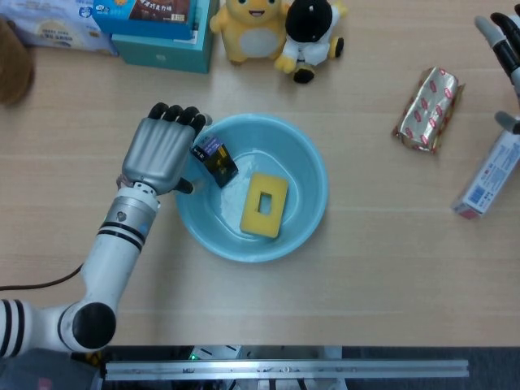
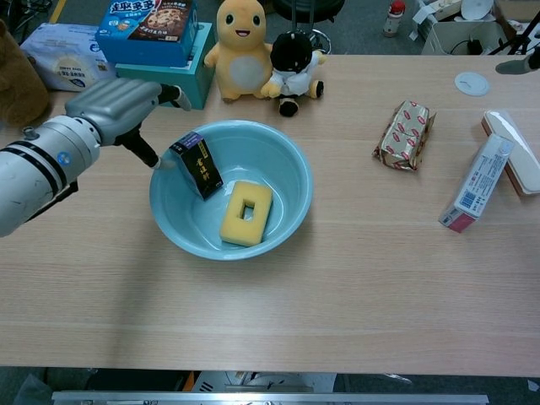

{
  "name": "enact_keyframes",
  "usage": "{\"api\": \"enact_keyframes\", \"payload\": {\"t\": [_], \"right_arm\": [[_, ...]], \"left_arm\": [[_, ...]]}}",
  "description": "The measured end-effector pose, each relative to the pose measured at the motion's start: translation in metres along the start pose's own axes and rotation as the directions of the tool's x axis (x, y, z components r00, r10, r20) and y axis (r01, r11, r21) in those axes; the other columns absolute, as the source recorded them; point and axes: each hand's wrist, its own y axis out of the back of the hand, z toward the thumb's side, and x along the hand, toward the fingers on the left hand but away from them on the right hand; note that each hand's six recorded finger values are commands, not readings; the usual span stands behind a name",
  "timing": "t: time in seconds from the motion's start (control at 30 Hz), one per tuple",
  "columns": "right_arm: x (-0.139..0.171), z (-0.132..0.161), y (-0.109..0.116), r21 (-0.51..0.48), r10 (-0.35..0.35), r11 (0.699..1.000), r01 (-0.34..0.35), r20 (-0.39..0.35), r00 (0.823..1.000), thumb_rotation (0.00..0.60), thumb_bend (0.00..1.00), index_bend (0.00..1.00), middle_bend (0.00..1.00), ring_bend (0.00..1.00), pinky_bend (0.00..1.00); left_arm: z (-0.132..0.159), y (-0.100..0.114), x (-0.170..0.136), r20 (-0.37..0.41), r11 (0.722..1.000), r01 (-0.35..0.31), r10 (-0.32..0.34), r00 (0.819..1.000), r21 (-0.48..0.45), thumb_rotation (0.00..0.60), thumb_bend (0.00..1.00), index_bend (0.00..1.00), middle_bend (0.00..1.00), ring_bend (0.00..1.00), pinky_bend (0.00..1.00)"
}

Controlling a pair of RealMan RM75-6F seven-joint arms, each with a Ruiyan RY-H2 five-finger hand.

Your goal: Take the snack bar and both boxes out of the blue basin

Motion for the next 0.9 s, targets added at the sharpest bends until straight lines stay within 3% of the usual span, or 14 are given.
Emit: {"api": "enact_keyframes", "payload": {"t": [0.33, 0.5, 0.73, 0.9], "right_arm": [[0.008, -0.013, -0.002, -0.021, 0.005, 1.0, -0.005, 0.01, 1.0, 0.6, 0.0, 0.0, 0.12, 0.04, 0.24], [0.012, -0.019, -0.003, -0.036, 0.007, 0.999, -0.006, 0.017, 1.0, 0.6, 0.0, 0.0, 0.12, 0.04, 0.24], [0.015, -0.023, -0.006, -0.046, 0.012, 0.999, -0.012, 0.017, 1.0, 0.6, 0.0, 0.0, 0.13, 0.04, 0.24], [0.016, -0.025, -0.006, -0.052, 0.016, 0.999, -0.015, 0.016, 1.0, 0.6, 0.0, 0.0, 0.13, 0.04, 0.24]], "left_arm": [[0.005, -0.009, 0.017, -0.106, 0.998, -0.011, 0.018, 0.994, 0.067, 0.506, 0.15, 0.31, 0.2, 0.19, 0.16], [0.004, -0.014, 0.019, -0.128, 0.995, 0.01, 0.004, 0.992, 0.102, 0.398, 0.15, 0.33, 0.2, 0.19, 0.16], [0.008, -0.02, 0.025, -0.144, 0.995, 0.034, -0.02, 0.989, 0.095, 0.296, 0.15, 0.34, 0.2, 0.19, 0.16], [0.008, -0.024, 0.03, -0.159, 0.993, 0.04, -0.022, 0.987, 0.114, 0.294, 0.15, 0.34, 0.2, 0.19, 0.16]]}}
